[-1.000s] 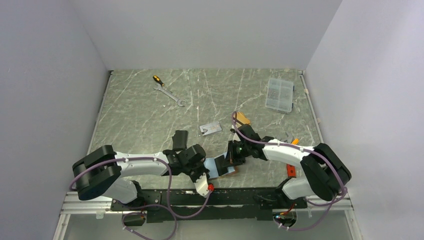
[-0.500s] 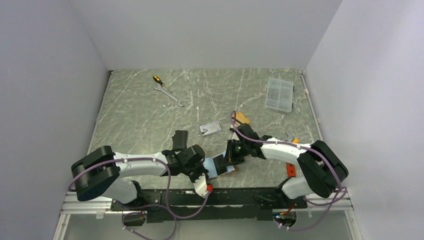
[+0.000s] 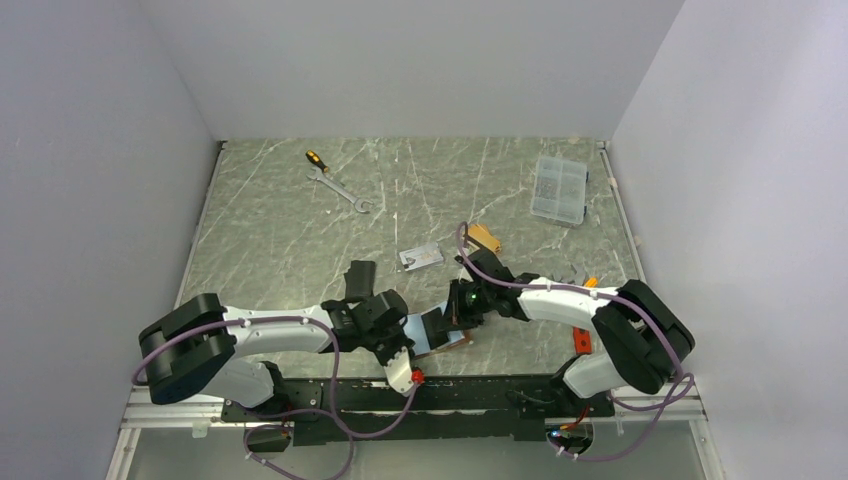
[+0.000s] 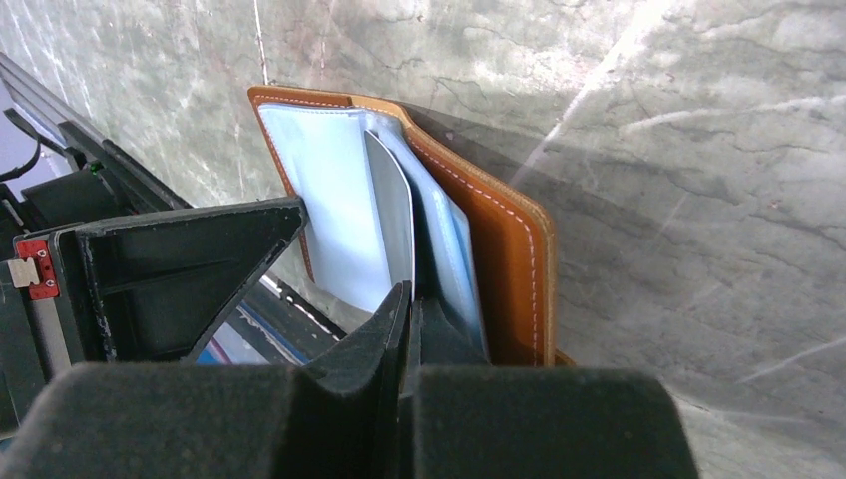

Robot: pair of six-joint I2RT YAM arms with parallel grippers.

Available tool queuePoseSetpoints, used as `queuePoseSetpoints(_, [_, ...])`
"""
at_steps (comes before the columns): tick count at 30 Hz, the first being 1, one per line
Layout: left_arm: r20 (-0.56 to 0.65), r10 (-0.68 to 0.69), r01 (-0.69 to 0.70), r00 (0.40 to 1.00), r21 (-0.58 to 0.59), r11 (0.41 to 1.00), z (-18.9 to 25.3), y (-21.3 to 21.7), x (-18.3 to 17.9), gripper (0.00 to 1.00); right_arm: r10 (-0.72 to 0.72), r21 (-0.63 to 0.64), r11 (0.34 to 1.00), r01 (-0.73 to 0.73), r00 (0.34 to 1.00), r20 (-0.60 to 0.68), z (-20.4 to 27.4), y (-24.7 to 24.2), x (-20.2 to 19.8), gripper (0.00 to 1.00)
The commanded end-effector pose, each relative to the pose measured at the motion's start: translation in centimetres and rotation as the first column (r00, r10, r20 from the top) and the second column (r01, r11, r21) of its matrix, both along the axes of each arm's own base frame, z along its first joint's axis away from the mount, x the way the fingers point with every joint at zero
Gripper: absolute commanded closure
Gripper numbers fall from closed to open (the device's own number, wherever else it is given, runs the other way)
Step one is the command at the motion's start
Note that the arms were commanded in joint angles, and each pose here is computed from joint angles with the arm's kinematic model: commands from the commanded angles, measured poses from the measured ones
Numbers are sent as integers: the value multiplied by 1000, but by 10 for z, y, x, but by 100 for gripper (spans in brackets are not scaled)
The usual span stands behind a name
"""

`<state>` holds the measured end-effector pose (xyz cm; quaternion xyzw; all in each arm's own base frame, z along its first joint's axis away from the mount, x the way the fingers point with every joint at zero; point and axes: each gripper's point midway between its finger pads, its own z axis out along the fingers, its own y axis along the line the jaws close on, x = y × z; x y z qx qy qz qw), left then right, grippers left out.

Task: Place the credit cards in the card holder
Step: Insert the credit card into the card holder.

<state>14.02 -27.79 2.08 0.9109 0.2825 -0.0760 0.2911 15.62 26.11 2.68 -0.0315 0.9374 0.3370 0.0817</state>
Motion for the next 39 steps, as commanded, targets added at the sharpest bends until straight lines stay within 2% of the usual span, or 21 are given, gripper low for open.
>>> queuePoseSetpoints(1, [-58, -14, 18, 998, 64, 998, -17, 16, -14, 100, -22, -80, 997, 23, 1000, 10, -24, -3, -7, 100])
queuePoseSetpoints(11, [-48, -19, 22, 999, 62, 998, -15, 15, -13, 100, 43, -47, 998, -42, 999, 8, -17, -4, -17, 100])
queuePoseSetpoints(21, [-32, -47, 50, 998, 107, 993, -21, 28, -15, 100, -2, 182, 983, -9, 998, 62, 23, 6, -1, 100])
queuePoseSetpoints(28, [-21, -82, 84, 996, 124, 989, -27, 34, -18, 100, -9, 272, 962, -8, 998, 62, 34, 16, 3, 100])
queuePoseSetpoints(33, [-20, -99, 101, 995, 131, 986, -28, 36, -20, 100, 12, 256, 966, -26, 998, 54, 32, 15, 8, 100])
queuePoseSetpoints(39, [-28, -101, 104, 994, 135, 985, -29, 39, -22, 100, -56, 186, 982, 35, 993, 104, 25, 4, 23, 100])
